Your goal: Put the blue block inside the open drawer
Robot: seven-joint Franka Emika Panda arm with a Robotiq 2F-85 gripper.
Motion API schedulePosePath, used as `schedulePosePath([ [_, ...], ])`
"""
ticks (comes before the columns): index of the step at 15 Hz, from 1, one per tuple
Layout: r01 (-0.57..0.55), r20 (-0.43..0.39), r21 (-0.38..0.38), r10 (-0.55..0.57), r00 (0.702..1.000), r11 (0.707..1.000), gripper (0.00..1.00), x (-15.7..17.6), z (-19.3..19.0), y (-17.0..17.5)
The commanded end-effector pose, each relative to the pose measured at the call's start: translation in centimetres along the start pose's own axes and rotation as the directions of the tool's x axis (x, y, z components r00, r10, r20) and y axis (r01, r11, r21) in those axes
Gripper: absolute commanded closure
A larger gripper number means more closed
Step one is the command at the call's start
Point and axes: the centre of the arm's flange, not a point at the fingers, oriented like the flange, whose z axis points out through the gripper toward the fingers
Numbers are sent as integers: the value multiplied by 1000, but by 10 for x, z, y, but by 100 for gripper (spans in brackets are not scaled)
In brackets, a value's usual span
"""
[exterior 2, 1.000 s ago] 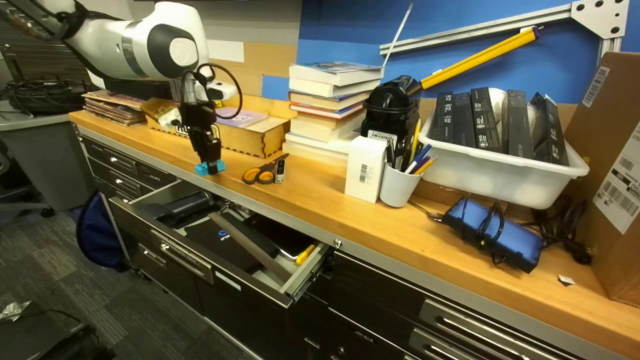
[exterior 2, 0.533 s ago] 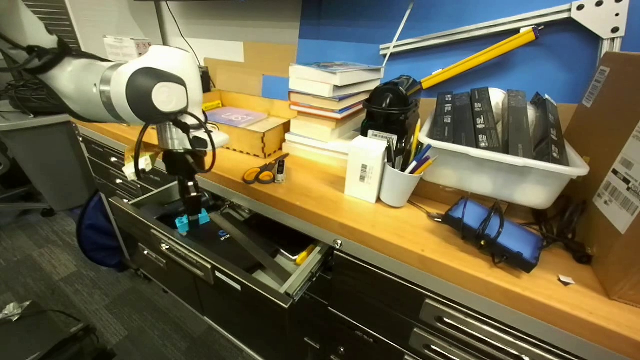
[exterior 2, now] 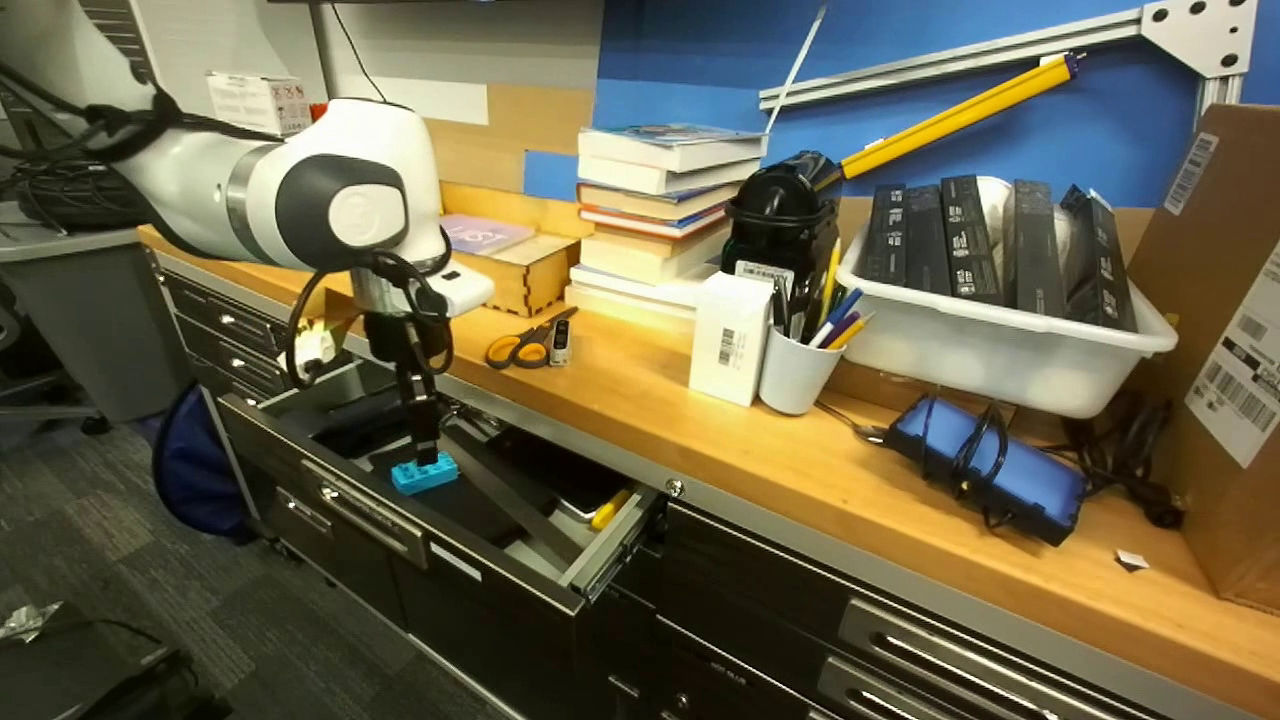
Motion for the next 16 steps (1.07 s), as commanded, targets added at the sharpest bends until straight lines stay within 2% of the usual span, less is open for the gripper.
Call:
schedulePosePath([
  [1, 27, 21, 29, -28, 999, 999, 11, -19, -10, 11],
  [2, 46, 42, 30, -48, 998, 998, 2, -27, -10, 15],
  [3, 51, 54, 36, -53, 997, 998, 0, -37, -10, 21],
  [5, 81, 94, 49, -85, 992, 996, 0, -55, -7, 33],
  [8, 151, 210, 31, -154, 965, 988, 0, -66, 7, 42],
  [11, 177, 287, 8, -172, 942, 984, 0, -54, 28, 37],
  [16, 94, 263, 30, -98, 960, 995, 0, -18, 61, 25],
])
